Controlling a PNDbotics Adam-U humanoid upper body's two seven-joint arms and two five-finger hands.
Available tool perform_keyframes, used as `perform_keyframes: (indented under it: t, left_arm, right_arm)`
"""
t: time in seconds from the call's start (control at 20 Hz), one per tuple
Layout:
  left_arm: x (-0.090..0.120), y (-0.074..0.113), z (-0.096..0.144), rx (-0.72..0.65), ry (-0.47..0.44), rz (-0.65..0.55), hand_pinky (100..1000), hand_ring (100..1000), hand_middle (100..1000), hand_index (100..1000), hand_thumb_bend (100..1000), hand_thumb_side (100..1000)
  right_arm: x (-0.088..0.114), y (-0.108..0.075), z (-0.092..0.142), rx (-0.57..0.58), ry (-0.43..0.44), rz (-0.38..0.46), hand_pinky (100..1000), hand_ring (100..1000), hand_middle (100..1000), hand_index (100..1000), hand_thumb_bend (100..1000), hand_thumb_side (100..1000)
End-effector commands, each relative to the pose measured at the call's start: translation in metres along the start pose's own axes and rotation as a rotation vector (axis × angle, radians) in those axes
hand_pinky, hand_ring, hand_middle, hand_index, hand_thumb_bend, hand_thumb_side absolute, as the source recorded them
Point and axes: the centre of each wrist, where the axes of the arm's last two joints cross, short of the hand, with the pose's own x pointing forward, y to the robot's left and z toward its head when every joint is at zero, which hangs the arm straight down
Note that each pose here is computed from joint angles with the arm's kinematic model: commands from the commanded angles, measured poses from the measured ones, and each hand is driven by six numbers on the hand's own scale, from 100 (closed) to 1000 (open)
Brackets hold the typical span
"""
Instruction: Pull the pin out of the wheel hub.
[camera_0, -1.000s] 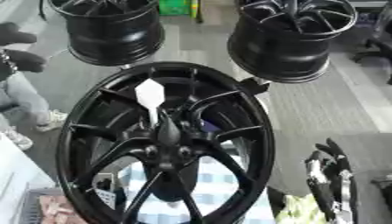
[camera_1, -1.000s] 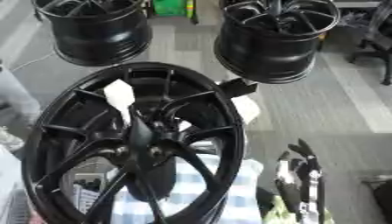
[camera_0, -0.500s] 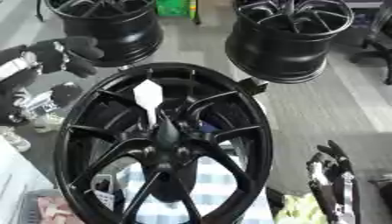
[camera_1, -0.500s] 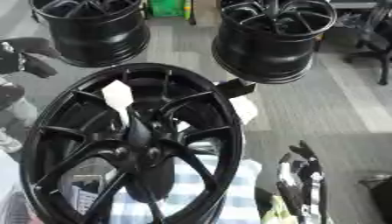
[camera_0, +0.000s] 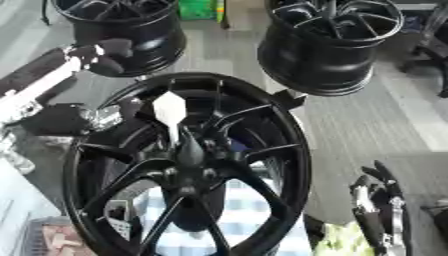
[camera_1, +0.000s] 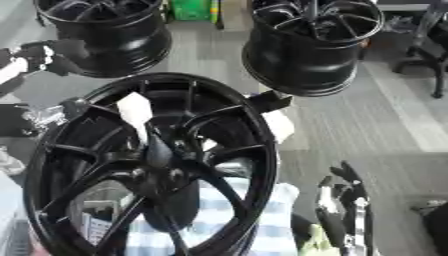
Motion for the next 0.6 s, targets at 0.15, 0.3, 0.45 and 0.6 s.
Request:
perform_keyframes:
  t: [0.15,0.3,0.45,0.6]
  left_arm:
    - [-0.012,0.003,-0.010,0.062,0.039,-0.053,810,800,866,987,384,676]
    - [-0.016,0.002,-0.016,0.053,0.035,-0.059,810,800,865,987,402,689]
    - [-0.017,-0.002,-0.021,0.007,0.012,-0.072,806,796,860,985,457,704]
    - [-0.020,-0.006,-0.026,-0.043,-0.006,-0.087,807,797,860,984,488,707]
  right_arm:
    - [0.003,-0.003,-0.004,0.009,-0.015,-0.004,520,538,730,896,100,518]
    - [0.003,-0.002,-0.003,0.013,-0.013,-0.006,520,538,730,896,100,517]
    - [0.003,-0.001,-0.003,0.015,-0.012,-0.009,520,538,730,896,100,518]
    - [0.003,0.000,-0.003,0.016,-0.012,-0.012,520,538,730,896,100,518]
